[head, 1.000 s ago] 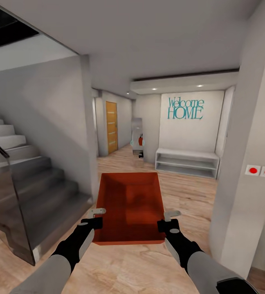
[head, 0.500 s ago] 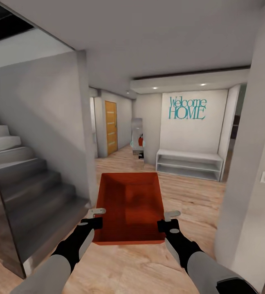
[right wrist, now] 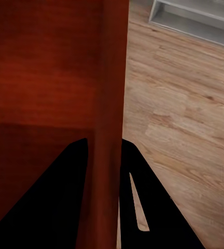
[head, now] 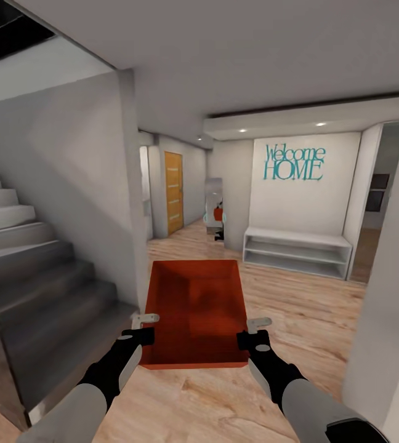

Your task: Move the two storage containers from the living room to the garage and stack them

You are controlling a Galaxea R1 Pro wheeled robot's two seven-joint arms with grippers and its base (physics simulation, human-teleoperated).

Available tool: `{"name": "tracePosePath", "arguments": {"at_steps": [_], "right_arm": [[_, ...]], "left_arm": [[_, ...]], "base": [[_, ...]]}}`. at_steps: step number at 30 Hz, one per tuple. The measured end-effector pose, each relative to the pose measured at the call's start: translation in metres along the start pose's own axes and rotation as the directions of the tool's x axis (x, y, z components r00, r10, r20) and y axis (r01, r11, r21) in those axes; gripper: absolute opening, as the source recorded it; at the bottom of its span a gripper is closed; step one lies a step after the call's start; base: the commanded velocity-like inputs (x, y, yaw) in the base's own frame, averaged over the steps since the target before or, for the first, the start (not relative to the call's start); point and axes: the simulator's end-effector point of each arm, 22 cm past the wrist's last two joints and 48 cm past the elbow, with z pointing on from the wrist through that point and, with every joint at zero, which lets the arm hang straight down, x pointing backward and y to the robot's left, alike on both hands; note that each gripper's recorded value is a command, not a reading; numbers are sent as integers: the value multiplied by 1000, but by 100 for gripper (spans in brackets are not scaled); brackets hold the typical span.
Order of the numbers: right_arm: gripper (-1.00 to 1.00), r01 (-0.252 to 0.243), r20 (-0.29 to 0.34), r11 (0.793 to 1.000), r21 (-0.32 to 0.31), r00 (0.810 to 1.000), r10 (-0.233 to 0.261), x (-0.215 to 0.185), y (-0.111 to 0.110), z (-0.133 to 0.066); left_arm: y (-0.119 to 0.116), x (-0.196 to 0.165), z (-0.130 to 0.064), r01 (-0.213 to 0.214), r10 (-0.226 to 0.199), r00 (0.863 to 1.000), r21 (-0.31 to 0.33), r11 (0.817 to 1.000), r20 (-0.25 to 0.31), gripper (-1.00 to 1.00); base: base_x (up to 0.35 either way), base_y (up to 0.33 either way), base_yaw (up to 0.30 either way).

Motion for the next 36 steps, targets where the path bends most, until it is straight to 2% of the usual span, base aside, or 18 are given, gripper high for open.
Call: {"name": "tracePosePath", "arguments": {"at_steps": [15,36], "right_arm": [[-100,0,0,1000,0,1000,0,0,0,0],[-100,0,1,1000,0,1000,0,0,0,0]], "left_arm": [[0,0,0,0,0,1000,0,1000,0,-100],[0,0,0,0,0,1000,0,1000,1,-100]], "base": [[323,0,-162],[323,0,-9]]}}
